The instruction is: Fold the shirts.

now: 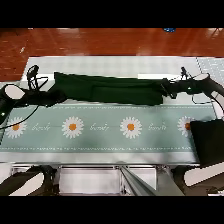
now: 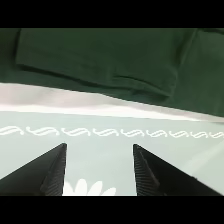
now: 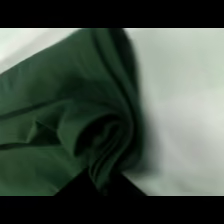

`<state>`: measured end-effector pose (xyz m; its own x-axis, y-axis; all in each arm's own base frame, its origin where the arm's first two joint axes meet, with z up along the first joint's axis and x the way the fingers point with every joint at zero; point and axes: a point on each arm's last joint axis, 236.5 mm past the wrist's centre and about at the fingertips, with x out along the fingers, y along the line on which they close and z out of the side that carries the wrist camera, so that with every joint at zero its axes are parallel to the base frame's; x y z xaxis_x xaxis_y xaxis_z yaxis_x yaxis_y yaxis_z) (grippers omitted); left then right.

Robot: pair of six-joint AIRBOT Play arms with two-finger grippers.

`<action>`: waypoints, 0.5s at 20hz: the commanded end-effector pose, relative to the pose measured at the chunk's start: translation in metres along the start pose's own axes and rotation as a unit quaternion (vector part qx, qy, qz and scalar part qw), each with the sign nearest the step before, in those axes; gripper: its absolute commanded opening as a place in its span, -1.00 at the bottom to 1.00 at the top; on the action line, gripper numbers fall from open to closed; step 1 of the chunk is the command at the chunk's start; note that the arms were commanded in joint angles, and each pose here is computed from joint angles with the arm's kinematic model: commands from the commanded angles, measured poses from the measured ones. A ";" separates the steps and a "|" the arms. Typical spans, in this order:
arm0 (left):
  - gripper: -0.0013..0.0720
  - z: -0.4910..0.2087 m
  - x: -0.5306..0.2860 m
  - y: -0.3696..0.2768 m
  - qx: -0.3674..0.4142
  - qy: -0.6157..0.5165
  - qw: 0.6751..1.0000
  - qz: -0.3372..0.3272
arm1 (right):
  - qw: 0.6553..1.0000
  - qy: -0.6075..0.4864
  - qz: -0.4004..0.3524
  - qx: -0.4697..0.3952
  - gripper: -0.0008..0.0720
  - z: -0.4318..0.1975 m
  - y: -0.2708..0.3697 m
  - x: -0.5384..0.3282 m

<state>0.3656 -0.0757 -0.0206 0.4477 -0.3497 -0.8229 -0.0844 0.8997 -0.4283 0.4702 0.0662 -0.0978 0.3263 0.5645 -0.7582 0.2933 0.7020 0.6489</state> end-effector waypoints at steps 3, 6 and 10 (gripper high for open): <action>-0.92 0.002 0.000 -0.022 -0.019 -0.005 0.999 -0.042 | 0.992 0.004 0.052 -0.112 -0.90 -0.003 0.081 -0.048; -0.92 0.001 -0.001 -0.072 -0.004 -0.011 0.992 -0.123 | 0.978 0.027 -0.002 -0.206 -0.90 -0.042 0.094 -0.113; -0.92 -0.003 0.027 -0.141 0.048 -0.032 0.984 -0.170 | 0.964 -0.060 -0.086 -0.243 -0.90 -0.075 0.093 -0.196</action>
<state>0.3775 -0.1687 0.0095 0.4772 -0.5683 -0.6703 0.0867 0.7895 -0.6076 0.4089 0.0749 0.0707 0.3591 0.5073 -0.7834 -0.0893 0.8542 0.5122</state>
